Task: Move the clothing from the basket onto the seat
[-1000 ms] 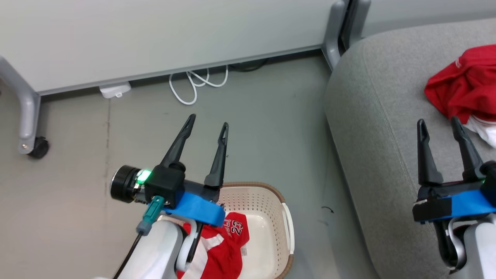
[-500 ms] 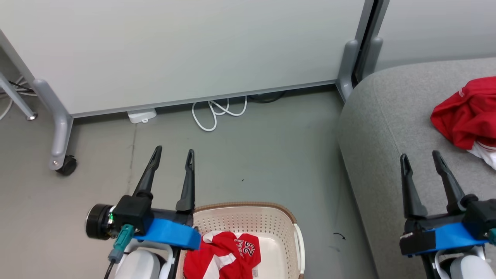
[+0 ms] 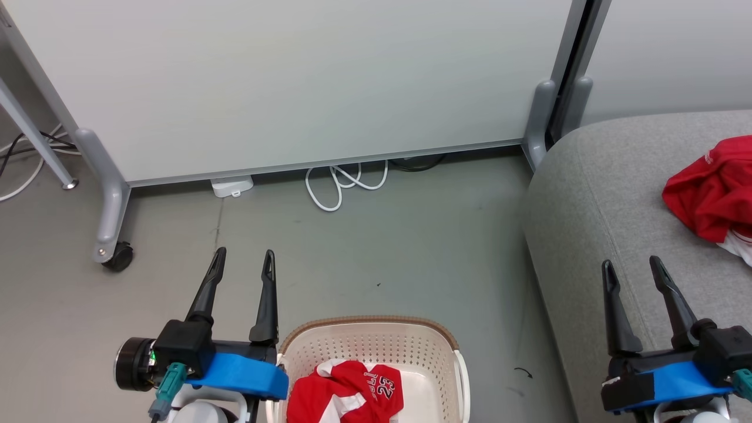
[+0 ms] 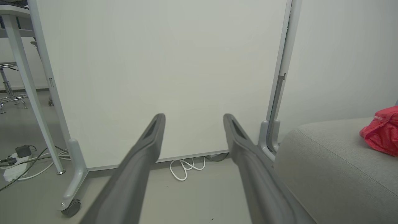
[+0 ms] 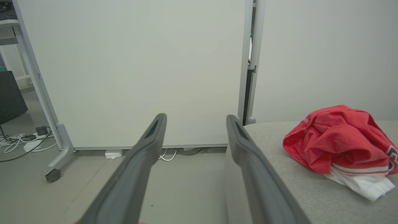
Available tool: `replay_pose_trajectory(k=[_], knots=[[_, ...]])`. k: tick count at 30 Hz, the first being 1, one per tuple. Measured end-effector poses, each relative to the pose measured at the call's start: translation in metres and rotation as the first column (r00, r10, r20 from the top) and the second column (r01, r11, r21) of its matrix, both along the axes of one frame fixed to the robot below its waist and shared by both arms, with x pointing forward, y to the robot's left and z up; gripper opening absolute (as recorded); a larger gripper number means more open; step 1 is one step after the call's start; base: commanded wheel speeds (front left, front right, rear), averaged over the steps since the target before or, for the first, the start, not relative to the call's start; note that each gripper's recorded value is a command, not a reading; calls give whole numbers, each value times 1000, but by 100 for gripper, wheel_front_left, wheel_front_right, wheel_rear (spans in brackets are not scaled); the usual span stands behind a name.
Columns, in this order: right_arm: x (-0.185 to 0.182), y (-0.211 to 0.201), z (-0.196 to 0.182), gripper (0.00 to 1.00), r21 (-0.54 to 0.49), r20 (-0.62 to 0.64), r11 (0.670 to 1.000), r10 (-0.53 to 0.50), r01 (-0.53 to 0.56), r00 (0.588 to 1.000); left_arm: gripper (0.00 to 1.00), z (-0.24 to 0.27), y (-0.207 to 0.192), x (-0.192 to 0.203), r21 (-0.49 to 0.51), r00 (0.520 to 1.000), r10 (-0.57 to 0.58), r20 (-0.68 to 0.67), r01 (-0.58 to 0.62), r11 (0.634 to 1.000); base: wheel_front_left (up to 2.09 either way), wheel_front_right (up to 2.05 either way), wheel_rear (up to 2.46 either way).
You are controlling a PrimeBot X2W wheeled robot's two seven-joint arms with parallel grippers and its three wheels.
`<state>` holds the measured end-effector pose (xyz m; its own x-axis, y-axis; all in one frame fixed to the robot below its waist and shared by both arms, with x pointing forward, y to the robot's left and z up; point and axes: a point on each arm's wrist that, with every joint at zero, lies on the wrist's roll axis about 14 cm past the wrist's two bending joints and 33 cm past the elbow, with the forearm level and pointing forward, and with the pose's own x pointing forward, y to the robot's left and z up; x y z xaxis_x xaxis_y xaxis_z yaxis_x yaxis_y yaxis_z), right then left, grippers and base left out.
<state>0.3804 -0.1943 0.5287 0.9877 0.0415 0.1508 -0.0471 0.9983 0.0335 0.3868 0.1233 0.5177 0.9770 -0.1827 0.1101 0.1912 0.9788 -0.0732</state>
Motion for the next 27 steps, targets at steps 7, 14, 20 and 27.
replay_pose_trajectory(k=[7,14,20,27], knots=[[-4,2,-1,100,10,-4,1000,1,-1,1000,100,2,5,-5,-6,1000,12,4,-12,1000,0,0,0],[-5,6,-2,100,11,-4,1000,5,-5,1000,100,0,9,-7,-5,1000,21,2,-21,1000,0,0,0],[-5,7,-3,100,13,-8,1000,8,-8,1000,100,0,10,-8,-8,1000,27,0,-27,1000,0,0,0],[-5,8,-5,100,15,-13,1000,11,-11,1000,100,0,11,-9,-4,1000,28,0,-28,1000,0,0,0]])
